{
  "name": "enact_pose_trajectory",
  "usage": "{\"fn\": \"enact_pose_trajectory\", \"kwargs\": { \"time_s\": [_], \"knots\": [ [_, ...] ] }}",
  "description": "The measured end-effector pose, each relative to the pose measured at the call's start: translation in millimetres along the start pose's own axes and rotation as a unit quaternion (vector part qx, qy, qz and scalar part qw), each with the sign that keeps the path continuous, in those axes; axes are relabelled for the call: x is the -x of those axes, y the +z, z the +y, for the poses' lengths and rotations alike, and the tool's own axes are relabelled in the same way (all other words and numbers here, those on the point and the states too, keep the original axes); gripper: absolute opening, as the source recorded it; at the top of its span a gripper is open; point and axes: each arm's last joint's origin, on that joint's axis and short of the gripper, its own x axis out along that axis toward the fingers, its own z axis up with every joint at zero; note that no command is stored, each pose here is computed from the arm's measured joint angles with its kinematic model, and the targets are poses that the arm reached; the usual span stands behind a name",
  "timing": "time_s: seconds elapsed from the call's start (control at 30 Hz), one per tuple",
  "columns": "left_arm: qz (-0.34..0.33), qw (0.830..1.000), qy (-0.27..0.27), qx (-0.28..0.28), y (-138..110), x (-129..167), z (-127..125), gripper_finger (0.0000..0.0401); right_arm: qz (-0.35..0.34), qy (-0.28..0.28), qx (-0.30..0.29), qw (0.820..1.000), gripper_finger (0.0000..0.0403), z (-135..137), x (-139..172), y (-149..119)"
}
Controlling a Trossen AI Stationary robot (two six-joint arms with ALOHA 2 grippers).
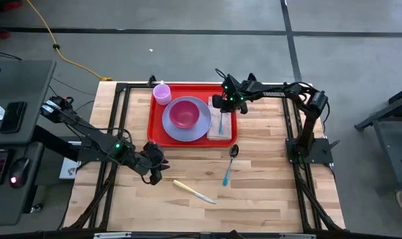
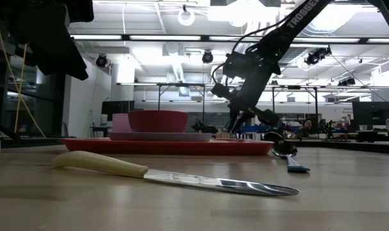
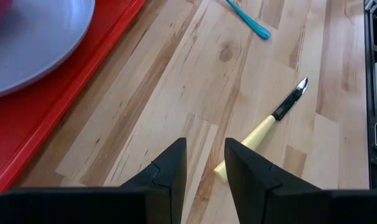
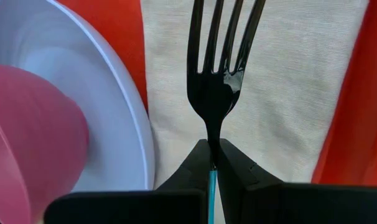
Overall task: Set up tray
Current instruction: Put the blue fork on the brown napkin
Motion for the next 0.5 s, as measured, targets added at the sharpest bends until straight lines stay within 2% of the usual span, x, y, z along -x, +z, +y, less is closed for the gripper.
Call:
{"fn": "enact_pose_trajectory", "kwargs": {
  "time_s": [0.5],
  "knots": [
    [0.000, 1.000, 0.000, -0.002, -0.2, -0.1, 0.1, 0.0138, 0.014, -0.019, -0.010, 1.000, 0.0000, -5.5, -20.7, -2.7]
  ]
}}
